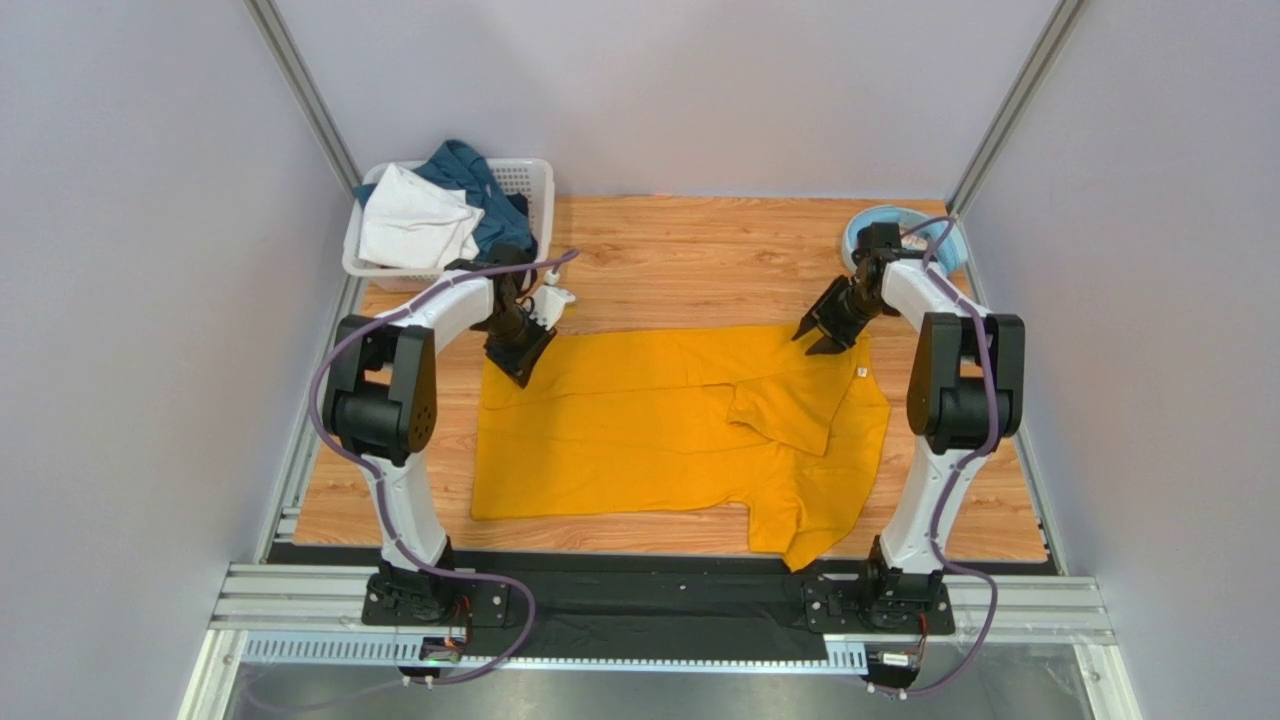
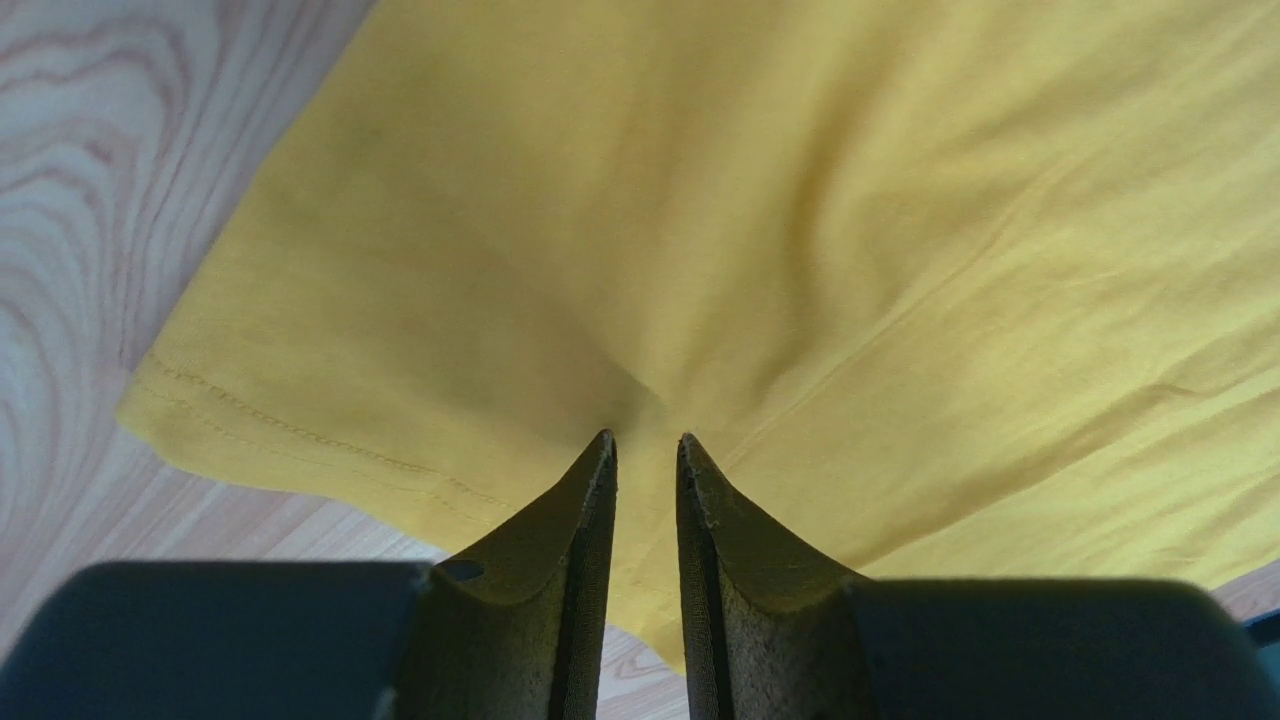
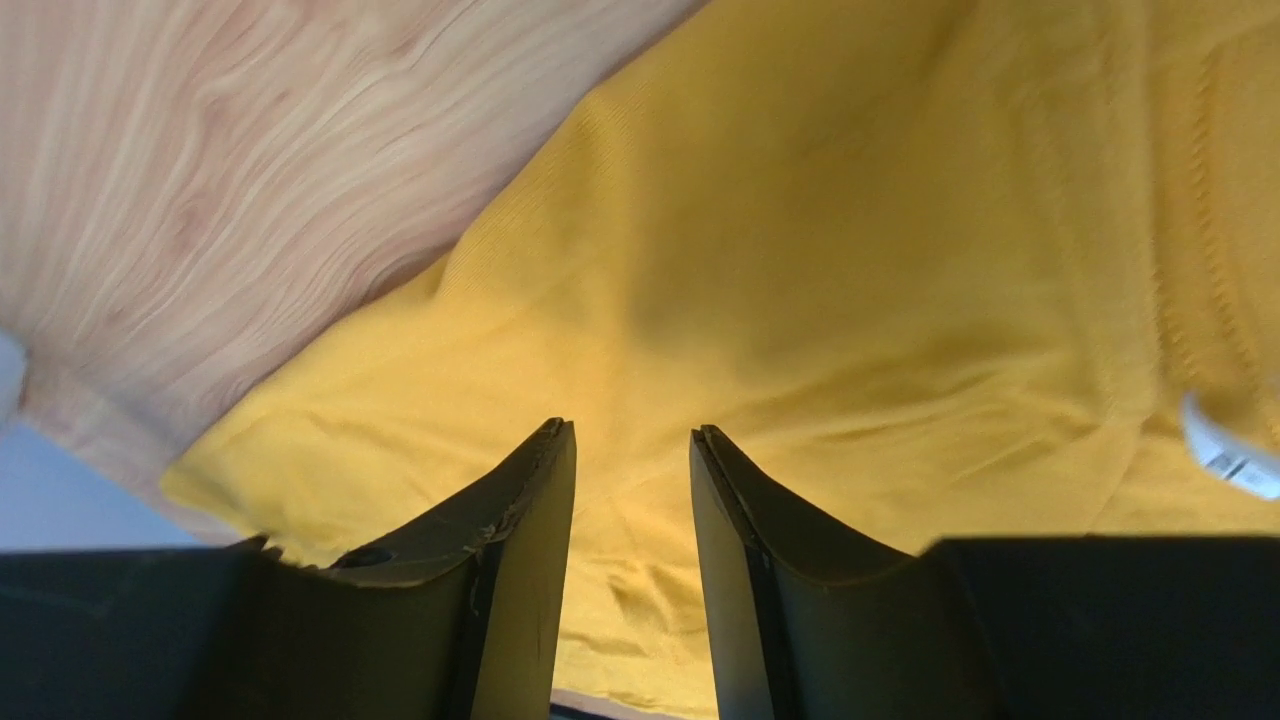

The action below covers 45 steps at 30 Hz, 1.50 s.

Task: Fold and stack the t-shirts
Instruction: Fold the tshirt

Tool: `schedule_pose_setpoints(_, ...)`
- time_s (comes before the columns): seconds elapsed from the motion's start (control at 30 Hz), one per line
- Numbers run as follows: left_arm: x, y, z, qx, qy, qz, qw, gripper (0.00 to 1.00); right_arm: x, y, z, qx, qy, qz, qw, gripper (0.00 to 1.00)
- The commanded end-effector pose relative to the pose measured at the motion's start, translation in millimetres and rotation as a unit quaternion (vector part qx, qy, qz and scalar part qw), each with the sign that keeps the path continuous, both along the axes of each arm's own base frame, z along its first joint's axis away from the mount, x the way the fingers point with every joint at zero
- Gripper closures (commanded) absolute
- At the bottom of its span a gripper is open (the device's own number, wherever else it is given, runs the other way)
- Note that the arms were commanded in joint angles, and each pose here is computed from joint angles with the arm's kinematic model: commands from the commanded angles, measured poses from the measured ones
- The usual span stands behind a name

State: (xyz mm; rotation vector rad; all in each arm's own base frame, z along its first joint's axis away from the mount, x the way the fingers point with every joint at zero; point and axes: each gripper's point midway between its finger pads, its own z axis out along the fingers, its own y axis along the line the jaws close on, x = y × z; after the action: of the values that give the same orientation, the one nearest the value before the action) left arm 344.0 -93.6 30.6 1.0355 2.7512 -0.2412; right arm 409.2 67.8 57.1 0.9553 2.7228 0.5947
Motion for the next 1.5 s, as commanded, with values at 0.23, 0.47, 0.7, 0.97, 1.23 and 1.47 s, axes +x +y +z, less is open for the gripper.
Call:
schedule_pose_setpoints(0.23,17,14,-2,-0.022,-0.004,0.028,0.999,0.73,5,-30,-30,-0.084,0.052,-0.012,0.995,0.67)
schedule_pose_setpoints(0.47,31,9,-2,-0.029,0.003,0.057,0.998,0.73,4,-30,-38,-0.066,0.053,-0.018,0.996,0.68)
schedule_pose_setpoints(0.7,85,7,-3,-0.017,-0.016,0.092,0.996,0.73,32,-26,-43,-0.04,0.044,-0.023,0.998,0.68)
schedule_pose_setpoints(0.97,103,12,-9,0.001,-0.015,0.087,0.996,0.74,71,-21,-38,-0.014,0.015,-0.014,1.0,0.68)
schedule_pose_setpoints(1.23,89,28,8,0.009,-0.042,0.085,0.995,0.74,101,-16,-4,0.0,-0.038,-0.002,0.999,0.64)
schedule_pose_setpoints(1.47,89,36,41,0.007,-0.075,0.084,0.994,0.74,84,3,49,-0.013,-0.063,0.045,0.997,0.56)
